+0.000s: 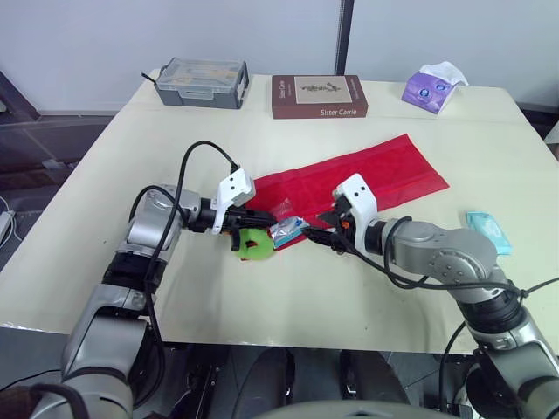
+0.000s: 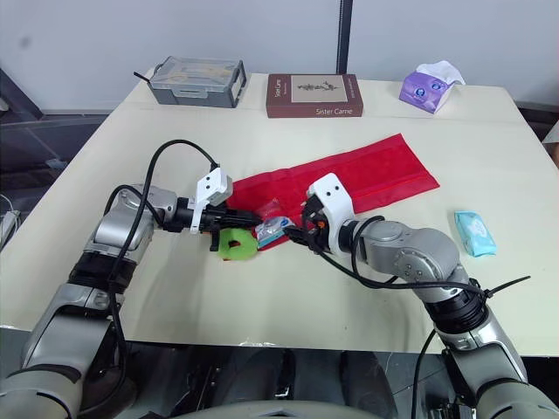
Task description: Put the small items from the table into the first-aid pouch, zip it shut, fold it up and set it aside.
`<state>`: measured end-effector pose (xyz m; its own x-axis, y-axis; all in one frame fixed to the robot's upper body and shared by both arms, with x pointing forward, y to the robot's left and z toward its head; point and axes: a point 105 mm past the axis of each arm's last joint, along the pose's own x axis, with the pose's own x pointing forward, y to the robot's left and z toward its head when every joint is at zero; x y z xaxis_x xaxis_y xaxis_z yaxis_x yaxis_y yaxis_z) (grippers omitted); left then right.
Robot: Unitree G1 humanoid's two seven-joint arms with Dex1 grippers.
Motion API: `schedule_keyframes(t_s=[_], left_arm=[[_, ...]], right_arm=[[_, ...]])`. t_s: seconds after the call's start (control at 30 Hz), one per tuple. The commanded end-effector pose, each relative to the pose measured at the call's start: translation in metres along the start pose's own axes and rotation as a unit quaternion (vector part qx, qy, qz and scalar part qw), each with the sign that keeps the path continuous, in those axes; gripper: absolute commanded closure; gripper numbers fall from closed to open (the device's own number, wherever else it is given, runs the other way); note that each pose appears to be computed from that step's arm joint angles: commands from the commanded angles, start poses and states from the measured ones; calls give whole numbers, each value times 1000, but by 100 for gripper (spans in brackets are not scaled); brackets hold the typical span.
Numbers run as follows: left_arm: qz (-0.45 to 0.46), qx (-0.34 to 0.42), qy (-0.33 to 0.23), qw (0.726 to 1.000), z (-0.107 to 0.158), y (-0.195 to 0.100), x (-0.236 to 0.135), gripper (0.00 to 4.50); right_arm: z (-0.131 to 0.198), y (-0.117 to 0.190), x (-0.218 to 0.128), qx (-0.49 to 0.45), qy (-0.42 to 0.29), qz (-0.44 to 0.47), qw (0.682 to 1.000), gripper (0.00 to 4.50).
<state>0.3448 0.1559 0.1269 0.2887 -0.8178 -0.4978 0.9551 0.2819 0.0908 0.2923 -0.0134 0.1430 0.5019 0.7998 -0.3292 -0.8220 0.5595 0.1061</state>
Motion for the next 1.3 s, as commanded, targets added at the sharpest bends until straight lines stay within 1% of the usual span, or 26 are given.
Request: schedule_keyframes(t_s=[0.03,0.07,0.1,0.13,0.27,0.43,0.57,0.73,0.9,1.03,1.13,1.2,1.3], left_arm=[[-2,25,-7,1000,11,2,-3,450],[-3,25,-7,1000,11,3,-3,450],[-4,26,-7,1000,11,2,-3,450],[-5,27,-7,1000,11,2,-3,450],[-8,29,-8,1000,14,1,-4,450],[-9,28,-9,1000,14,-1,-4,450],[-7,30,-7,1000,13,-2,-2,450],[-3,33,-5,999,12,-1,-2,450],[8,43,2,999,9,2,-2,450],[19,45,-1,999,10,6,-2,450],[19,43,-6,999,13,6,0,450],[19,43,-8,999,13,6,1,450],[18,42,-11,999,15,6,2,450]], right_arm=[[13,6,6,-46,-26,14,999,358],[10,5,10,-58,-18,13,998,381],[7,2,16,-69,-10,6,998,440],[4,-1,20,-75,-3,-2,997,446],[-9,-12,33,-97,28,-22,995,446],[-14,-10,49,-99,42,-17,994,446],[-3,0,72,-90,16,-4,996,446],[5,-4,88,-89,-7,-20,996,446],[4,-14,89,-96,-19,-27,995,446],[4,-13,83,-103,-30,-12,994,446],[-2,-9,86,-134,-6,3,991,446],[-8,-1,92,-143,21,24,989,446],[-17,-1,97,-170,58,17,984,446]])
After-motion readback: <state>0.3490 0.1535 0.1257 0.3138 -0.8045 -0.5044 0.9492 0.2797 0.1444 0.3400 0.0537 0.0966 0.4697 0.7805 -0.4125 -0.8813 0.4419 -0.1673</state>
